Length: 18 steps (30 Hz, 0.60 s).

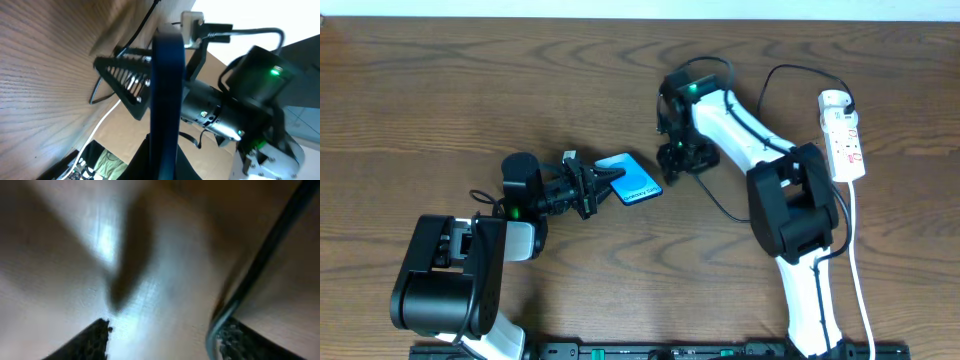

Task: Plug charger to phone and switch on socket
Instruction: 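Grasp the black USB-C cable end with the right gripper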

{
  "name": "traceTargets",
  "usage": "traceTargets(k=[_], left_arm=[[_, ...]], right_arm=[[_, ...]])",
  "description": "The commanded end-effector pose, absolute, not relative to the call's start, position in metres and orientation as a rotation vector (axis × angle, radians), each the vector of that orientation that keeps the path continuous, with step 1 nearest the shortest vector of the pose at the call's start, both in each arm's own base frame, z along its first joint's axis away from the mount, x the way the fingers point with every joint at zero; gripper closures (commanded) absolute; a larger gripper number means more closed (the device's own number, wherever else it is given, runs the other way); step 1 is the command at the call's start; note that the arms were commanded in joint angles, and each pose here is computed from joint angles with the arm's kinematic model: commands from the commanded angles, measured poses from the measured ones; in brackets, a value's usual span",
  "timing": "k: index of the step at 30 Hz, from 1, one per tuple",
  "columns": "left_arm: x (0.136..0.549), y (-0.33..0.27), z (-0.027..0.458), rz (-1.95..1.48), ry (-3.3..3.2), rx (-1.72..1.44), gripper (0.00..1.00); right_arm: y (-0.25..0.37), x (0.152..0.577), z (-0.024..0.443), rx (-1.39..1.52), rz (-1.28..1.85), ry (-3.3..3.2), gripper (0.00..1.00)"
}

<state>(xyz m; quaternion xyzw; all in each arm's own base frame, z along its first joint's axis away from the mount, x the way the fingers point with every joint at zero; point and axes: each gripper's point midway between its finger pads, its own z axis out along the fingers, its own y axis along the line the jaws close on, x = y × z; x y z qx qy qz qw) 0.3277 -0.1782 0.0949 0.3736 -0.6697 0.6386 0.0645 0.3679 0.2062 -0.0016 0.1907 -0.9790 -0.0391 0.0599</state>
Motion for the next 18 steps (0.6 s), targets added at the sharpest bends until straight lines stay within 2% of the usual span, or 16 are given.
traceTargets(k=[1, 7, 9, 10, 12, 14, 18], left_arm=[[0.329, -0.180, 0.105, 1.966, -2.043, 1.053, 0.93], [0.329, -0.180, 0.105, 1.966, -2.043, 1.052, 0.93], [0.329, -0.180, 0.105, 1.966, -2.043, 1.052, 0.92], [0.329, -0.180, 0.105, 1.966, -2.043, 1.052, 0.93], [0.329, -0.180, 0.105, 1.966, -2.043, 1.052, 0.92], [0.329, -0.180, 0.105, 1.966, -2.043, 1.052, 0.92], [0.329, -0.180, 0.105, 1.966, -2.043, 1.053, 0.92]], right_arm=[[0.166, 0.370, -0.060, 0.314, 0.278, -2.983, 0.24], [0.174, 0.406, -0.064, 0.192, 0.215, -3.144, 0.19], [0.180, 0.418, -0.064, 0.190, 0.187, -3.195, 0.27], [0.182, 0.424, -0.064, 0.189, 0.172, -3.220, 0.35], [0.184, 0.427, -0.064, 0.187, 0.164, -3.233, 0.42], [0.183, 0.425, -0.064, 0.188, 0.168, -3.226, 0.43], [0.181, 0.421, -0.064, 0.189, 0.180, -3.209, 0.53]])
